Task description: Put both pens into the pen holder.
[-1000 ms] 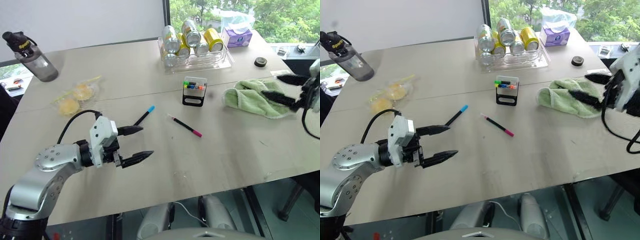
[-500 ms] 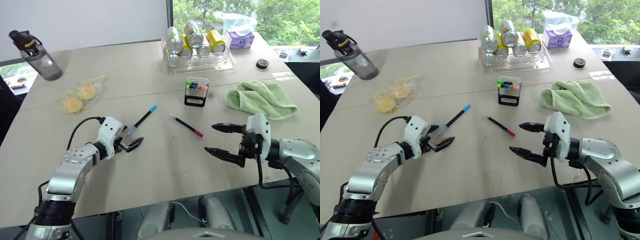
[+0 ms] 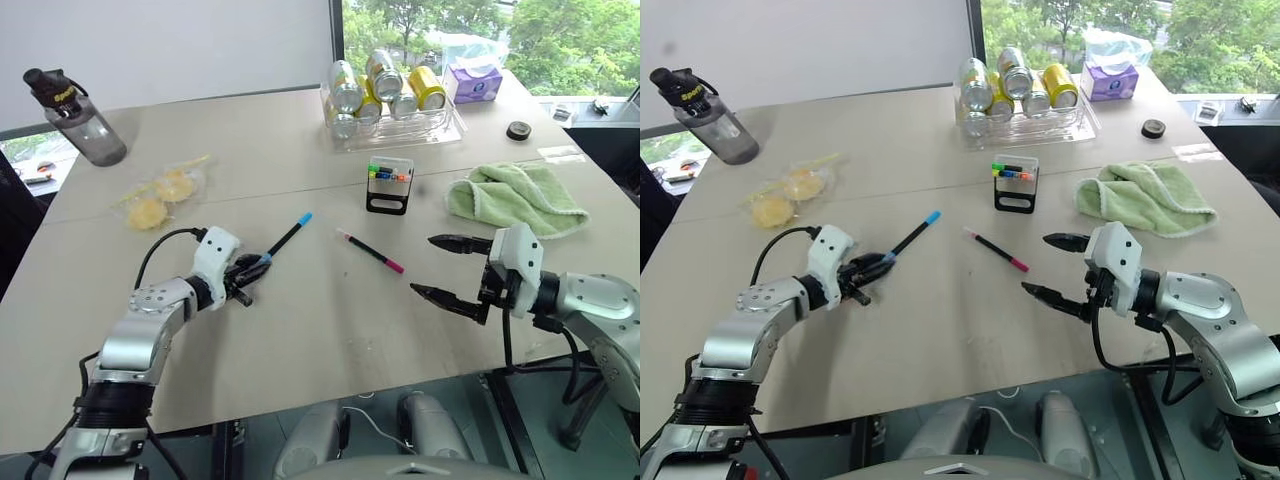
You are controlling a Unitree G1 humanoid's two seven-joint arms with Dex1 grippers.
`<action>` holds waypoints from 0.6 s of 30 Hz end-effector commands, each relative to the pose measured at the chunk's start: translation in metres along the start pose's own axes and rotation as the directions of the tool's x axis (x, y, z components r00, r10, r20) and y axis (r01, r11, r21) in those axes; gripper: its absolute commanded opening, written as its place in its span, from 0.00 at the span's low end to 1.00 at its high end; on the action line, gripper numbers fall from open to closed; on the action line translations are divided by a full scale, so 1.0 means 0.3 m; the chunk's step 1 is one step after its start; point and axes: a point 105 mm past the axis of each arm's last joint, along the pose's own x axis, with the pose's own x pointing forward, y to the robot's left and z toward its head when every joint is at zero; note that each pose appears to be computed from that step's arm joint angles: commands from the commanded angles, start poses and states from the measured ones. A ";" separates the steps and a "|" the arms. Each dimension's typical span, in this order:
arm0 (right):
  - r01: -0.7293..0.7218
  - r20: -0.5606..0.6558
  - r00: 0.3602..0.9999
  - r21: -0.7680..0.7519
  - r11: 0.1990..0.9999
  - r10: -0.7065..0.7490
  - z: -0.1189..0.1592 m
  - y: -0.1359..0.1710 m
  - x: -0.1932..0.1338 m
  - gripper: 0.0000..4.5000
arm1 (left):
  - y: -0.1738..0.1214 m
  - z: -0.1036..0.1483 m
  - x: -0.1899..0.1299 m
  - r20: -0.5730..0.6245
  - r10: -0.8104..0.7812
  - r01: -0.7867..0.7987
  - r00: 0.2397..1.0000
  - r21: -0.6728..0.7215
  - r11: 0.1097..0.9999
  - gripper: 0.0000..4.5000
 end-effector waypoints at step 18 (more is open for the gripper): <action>0.010 0.170 0.979 0.514 0.858 -0.114 0.082 -0.092 0.167 0.93 | -0.297 0.331 -0.138 0.570 -0.325 0.448 0.755 -0.086 0.890 0.02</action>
